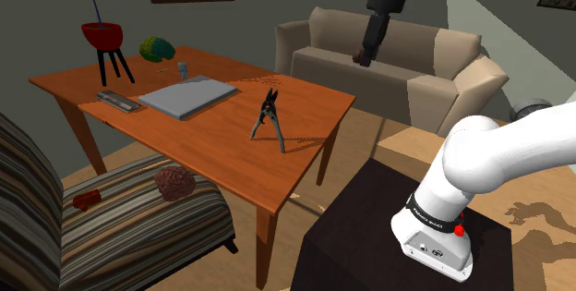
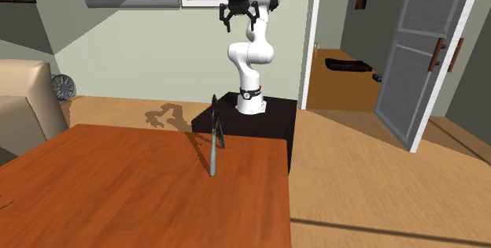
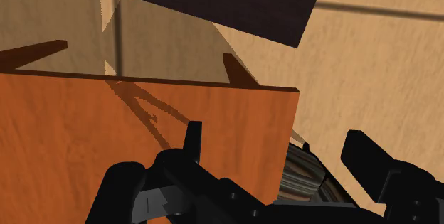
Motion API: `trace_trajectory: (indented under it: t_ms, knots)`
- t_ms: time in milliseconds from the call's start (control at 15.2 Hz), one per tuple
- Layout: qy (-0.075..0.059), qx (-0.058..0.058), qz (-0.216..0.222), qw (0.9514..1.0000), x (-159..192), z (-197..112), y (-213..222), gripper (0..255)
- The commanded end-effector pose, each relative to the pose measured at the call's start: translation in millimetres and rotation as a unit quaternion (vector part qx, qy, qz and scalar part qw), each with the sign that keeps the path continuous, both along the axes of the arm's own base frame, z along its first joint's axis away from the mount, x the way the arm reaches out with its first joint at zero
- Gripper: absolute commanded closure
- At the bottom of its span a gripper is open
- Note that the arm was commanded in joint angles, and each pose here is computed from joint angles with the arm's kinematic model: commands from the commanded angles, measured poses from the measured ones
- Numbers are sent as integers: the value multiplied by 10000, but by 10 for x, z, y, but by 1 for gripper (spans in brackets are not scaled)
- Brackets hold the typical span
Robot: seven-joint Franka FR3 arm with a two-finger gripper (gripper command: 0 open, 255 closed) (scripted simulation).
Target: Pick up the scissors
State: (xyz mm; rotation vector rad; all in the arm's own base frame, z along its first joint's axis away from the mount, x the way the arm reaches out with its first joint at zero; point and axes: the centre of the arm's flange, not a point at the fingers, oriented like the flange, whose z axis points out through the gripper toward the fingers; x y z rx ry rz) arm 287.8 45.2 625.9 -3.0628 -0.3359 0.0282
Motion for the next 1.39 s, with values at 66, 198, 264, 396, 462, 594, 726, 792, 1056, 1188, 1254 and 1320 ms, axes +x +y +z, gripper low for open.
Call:
trace_trajectory:
  t_ms: [66, 198, 264, 396, 462, 594, 726, 792, 1056, 1188, 1254, 1320]
  knots:
    - [-81, 13, 46, 10000, 55, -105, -10, 0]
    - [-243, 38, 139, 9996, 171, -312, -28, 0]
    - [-324, 50, 186, 9993, 231, -415, -36, 0]
    - [-486, 75, 279, 9984, 357, -616, -49, 0]
    - [-567, 88, 325, 9978, 423, -716, -55, 0]
    - [-728, 113, 418, 9964, 559, -911, -63, 0]
    - [-890, 137, 510, 9946, 701, -1102, -67, 0]
    - [-970, 150, 557, 9936, 775, -1196, -68, 0]
    - [-1291, 200, 741, 9887, 1084, -1558, -62, 0]
    - [-1451, 224, 833, 9856, 1247, -1732, -53, 0]
    - [-1531, 237, 878, 9840, 1330, -1816, -47, 0]
    - [-1611, 249, 924, 9823, 1415, -1900, -41, 0]
